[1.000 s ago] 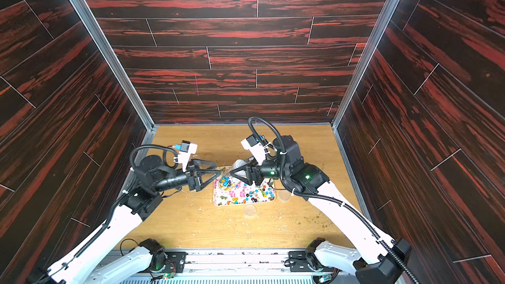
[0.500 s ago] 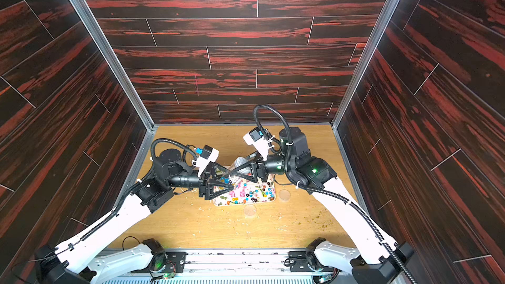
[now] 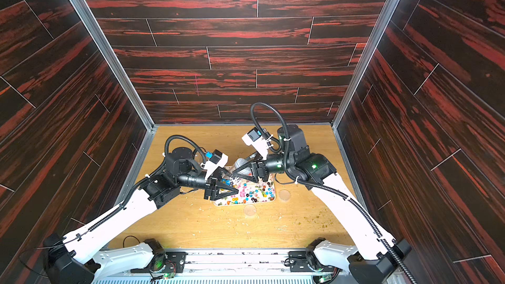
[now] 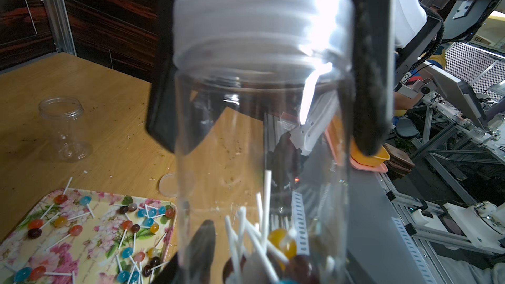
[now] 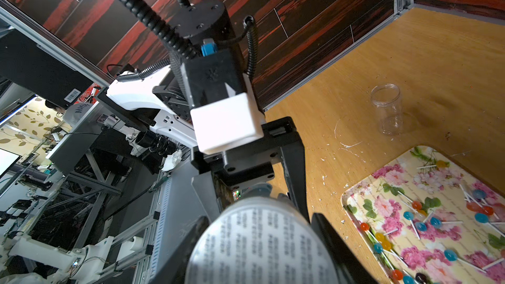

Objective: Pour the candies out of the jar
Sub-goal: Pick up the jar from the center of the board, then unscrew the lid from the jar.

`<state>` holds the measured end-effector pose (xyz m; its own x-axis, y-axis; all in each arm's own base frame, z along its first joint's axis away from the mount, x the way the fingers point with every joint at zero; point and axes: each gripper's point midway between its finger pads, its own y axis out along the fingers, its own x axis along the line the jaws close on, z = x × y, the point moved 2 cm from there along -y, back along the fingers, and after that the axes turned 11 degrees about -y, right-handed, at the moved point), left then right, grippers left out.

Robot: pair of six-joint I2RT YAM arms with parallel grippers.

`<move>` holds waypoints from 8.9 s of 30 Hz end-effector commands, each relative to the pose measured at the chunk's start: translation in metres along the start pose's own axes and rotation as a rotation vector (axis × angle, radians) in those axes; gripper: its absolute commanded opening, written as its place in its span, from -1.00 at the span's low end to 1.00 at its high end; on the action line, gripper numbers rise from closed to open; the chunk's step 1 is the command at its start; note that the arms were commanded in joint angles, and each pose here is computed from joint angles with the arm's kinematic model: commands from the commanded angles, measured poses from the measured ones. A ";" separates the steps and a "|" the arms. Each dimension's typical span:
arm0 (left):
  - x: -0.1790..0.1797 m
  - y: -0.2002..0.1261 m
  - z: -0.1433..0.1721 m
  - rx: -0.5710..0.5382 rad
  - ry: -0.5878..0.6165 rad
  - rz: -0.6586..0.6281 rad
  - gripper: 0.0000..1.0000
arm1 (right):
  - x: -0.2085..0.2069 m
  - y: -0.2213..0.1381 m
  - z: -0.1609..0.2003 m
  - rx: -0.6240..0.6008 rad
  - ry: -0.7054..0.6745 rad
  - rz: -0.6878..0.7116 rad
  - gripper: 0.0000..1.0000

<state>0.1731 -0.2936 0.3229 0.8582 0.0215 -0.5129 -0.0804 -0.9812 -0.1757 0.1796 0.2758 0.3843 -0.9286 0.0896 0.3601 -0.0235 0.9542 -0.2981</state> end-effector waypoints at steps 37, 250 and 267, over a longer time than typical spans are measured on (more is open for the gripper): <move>0.059 0.033 -0.042 -0.297 0.399 -0.583 -0.36 | -0.046 -0.058 -0.017 -0.148 0.373 0.662 0.73; 0.045 0.026 -0.053 -0.311 0.410 -0.569 -0.31 | -0.038 -0.057 -0.022 -0.149 0.358 0.586 0.74; 0.044 0.025 -0.052 -0.322 0.399 -0.564 -0.31 | -0.046 -0.039 -0.016 -0.113 0.355 0.530 0.39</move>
<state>0.2371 -0.3278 0.3098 0.8421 0.5341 -0.0748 0.5230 -0.8426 -0.1287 0.2290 0.2330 0.3947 -0.6072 0.6480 0.4597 0.4819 0.7604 -0.4354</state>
